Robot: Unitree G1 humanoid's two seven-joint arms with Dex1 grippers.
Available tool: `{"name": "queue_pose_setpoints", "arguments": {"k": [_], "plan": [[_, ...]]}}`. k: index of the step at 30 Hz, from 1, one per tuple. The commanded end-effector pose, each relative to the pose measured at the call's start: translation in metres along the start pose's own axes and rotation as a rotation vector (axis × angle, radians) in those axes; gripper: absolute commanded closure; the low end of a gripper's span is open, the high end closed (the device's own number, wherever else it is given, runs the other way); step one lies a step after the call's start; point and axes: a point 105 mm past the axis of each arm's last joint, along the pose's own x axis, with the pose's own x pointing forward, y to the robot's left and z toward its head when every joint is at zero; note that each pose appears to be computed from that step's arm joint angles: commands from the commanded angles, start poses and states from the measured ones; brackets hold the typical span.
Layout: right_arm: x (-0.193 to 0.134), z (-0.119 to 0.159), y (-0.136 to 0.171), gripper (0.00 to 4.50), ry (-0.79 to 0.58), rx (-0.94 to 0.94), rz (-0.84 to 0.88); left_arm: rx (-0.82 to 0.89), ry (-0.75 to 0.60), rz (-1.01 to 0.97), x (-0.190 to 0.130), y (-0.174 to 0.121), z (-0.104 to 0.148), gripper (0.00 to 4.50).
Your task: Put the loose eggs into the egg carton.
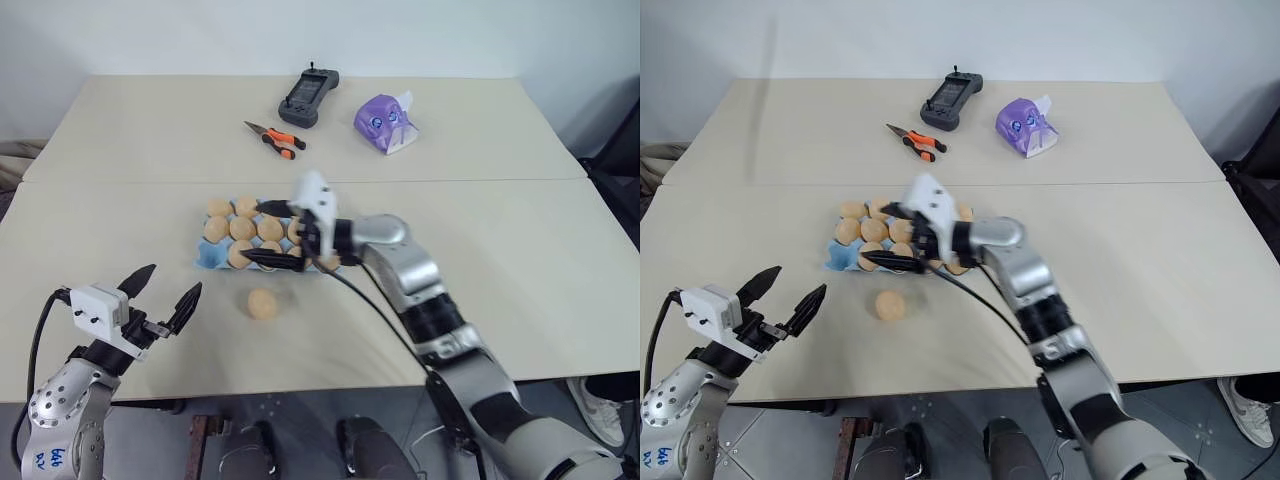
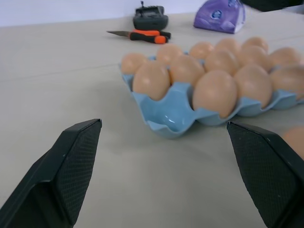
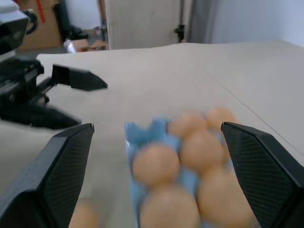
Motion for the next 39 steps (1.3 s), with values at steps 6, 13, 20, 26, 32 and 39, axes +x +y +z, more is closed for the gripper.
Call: {"name": "queue_pose_setpoints", "arguments": {"k": [6, 13, 20, 26, 32, 39], "plan": [[-0.130, -0.001, 0.005, 0.01, -0.045, -0.108, -0.209, 0.058, 0.044, -0.183, 0.008, -0.007, 0.004, 0.00], [-0.174, -0.021, 0.032, 0.01, 0.030, 0.026, -0.276, 0.083, 0.132, -0.270, -0.013, 0.000, 0.001, 0.00], [-0.182, -0.023, 0.044, 0.01, 0.085, -0.046, -0.237, 0.059, 0.188, -0.449, -0.007, -0.022, -0.005, 0.00], [-0.190, -0.020, 0.053, 0.01, 0.131, -0.043, -0.203, 0.059, 0.214, -0.553, 0.025, -0.043, -0.011, 0.00], [-0.176, -0.022, 0.064, 0.01, 0.119, -0.025, -0.178, 0.006, 0.233, -0.675, 0.050, -0.069, -0.025, 0.00], [-0.159, -0.024, 0.071, 0.01, 0.104, -0.015, -0.148, 0.006, 0.216, -0.734, 0.072, -0.086, -0.033, 0.00]]}}
